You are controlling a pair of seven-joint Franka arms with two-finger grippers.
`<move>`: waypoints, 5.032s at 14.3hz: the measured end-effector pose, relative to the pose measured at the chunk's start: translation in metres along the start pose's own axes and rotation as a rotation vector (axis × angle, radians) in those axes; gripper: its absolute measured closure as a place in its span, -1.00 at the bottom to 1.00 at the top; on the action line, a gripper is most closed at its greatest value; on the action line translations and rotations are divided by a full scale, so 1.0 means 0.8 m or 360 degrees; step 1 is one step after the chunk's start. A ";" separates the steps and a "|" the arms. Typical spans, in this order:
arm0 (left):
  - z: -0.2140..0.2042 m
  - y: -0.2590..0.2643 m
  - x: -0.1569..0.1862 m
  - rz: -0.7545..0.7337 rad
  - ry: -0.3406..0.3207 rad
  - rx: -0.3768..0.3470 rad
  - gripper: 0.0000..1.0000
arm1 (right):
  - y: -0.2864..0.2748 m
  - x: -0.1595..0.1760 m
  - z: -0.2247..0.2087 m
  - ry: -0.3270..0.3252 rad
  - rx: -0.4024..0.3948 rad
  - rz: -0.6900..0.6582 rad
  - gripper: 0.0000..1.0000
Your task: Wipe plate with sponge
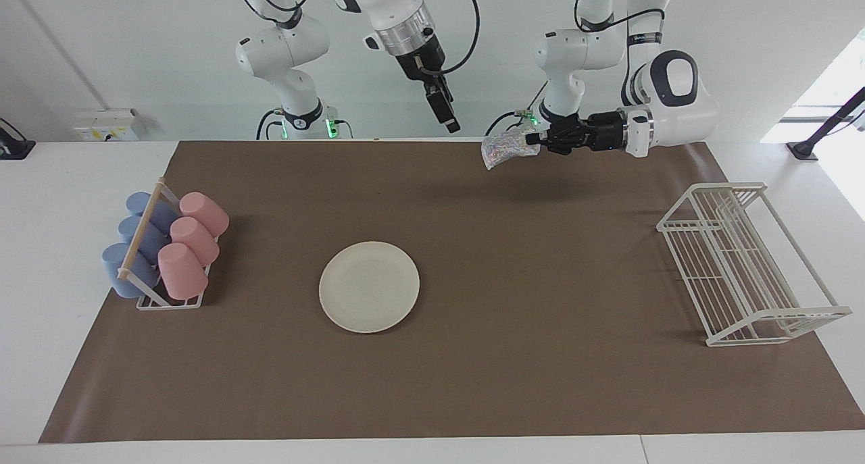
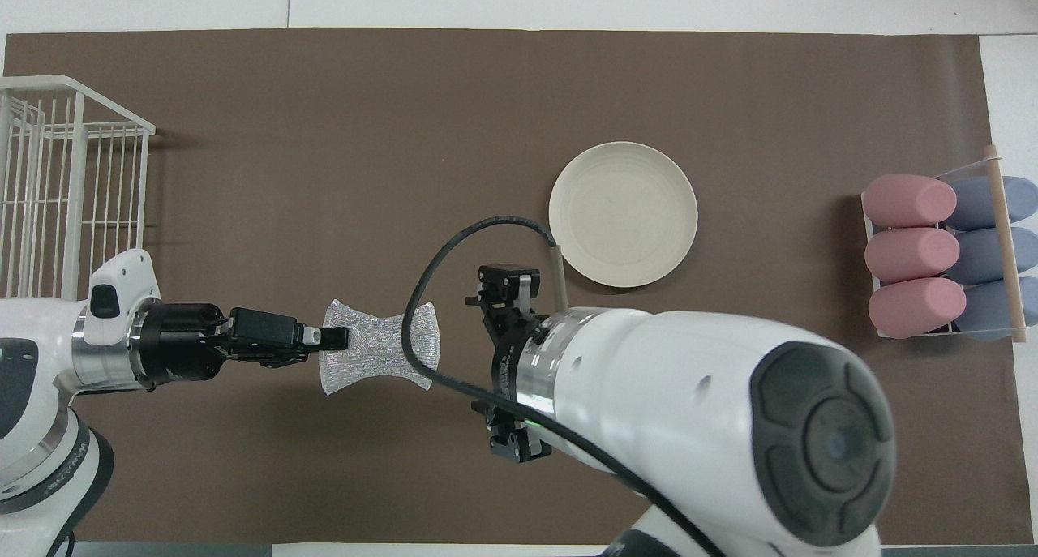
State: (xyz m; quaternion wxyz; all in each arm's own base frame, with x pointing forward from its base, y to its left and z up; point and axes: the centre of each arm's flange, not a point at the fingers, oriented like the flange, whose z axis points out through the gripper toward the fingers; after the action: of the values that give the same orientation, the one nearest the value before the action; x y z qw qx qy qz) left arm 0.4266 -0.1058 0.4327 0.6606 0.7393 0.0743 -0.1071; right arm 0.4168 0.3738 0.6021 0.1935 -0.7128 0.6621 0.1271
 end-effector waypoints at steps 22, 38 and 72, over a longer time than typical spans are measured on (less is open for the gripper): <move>0.003 -0.003 -0.008 0.0021 -0.0019 -0.0100 0.94 | 0.006 -0.042 0.108 -0.0093 0.0103 0.0024 -1.00; 0.004 -0.003 -0.010 0.0022 -0.0039 -0.0098 0.94 | 0.004 -0.052 0.114 -0.0055 0.0115 -0.0043 0.75; -0.137 0.003 0.024 0.0356 0.0112 0.1606 -1.00 | -0.131 0.382 0.261 0.0409 -0.0091 -0.1160 0.79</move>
State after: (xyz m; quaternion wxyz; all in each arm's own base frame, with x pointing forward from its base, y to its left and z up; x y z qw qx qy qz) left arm 0.4524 0.0022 0.4416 0.2264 0.9725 -0.0440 -0.0334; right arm 0.5641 0.1981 0.2928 0.1215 -0.9166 0.3804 -0.0220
